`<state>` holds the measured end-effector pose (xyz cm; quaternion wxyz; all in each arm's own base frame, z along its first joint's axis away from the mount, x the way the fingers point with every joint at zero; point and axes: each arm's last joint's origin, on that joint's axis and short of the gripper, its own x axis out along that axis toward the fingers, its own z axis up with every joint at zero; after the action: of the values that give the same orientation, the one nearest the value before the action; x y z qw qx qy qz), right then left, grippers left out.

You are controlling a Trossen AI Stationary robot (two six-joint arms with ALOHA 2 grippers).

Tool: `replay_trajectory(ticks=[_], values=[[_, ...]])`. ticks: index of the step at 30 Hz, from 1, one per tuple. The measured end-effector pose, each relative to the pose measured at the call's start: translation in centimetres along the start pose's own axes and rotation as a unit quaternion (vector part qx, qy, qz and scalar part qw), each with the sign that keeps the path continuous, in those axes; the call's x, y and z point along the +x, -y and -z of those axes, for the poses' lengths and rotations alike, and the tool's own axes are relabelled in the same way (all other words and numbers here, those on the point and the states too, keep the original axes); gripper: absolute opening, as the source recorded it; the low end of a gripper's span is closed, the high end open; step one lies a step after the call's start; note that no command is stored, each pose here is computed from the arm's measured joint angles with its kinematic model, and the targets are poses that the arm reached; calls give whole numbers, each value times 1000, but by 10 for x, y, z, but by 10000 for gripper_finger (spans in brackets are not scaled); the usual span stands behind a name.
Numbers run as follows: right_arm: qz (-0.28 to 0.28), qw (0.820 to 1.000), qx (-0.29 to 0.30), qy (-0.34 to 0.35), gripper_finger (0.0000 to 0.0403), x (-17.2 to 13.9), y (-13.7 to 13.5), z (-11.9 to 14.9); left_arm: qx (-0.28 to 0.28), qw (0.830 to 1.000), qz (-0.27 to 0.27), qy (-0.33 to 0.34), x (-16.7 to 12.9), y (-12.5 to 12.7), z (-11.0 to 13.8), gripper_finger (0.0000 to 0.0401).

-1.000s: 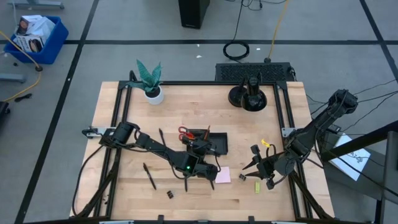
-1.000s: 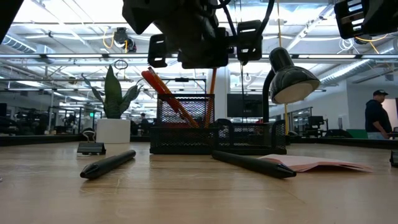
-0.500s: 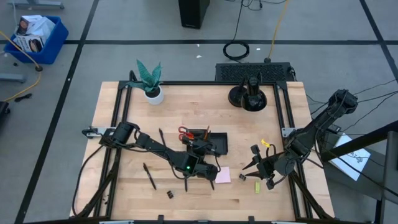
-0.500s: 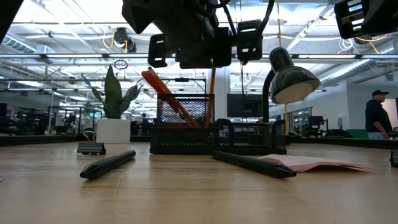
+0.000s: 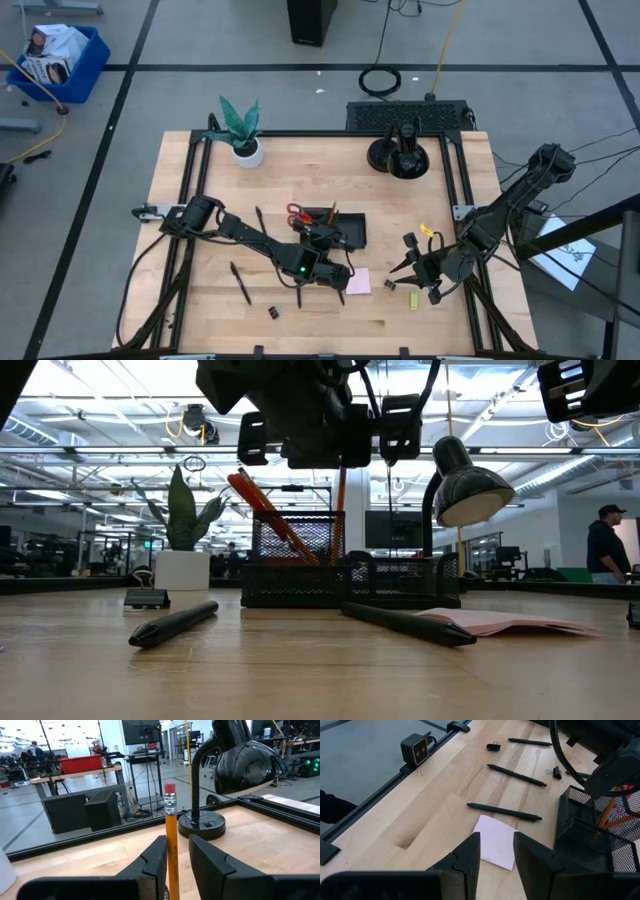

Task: Pick and place office supplies into organizer
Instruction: Put the orange pencil into the desk organizer, then put the top left black pen into the desk organizer

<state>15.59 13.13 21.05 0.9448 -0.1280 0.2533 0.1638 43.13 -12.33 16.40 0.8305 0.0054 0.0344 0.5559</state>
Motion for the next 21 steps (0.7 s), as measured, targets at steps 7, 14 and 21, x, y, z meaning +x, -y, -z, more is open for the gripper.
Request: replay_trajectory(ticks=[7,14,21], values=[[0,1000,0,0,112,0,0,0,12,1000,0,0,0,0,-1,88],[0,1000,0,0,112,0,0,0,12,1000,0,1,0,0,-1,88],[0,1000,0,0,112,0,0,0,8,1000,1,0,0,0,-1,88]])
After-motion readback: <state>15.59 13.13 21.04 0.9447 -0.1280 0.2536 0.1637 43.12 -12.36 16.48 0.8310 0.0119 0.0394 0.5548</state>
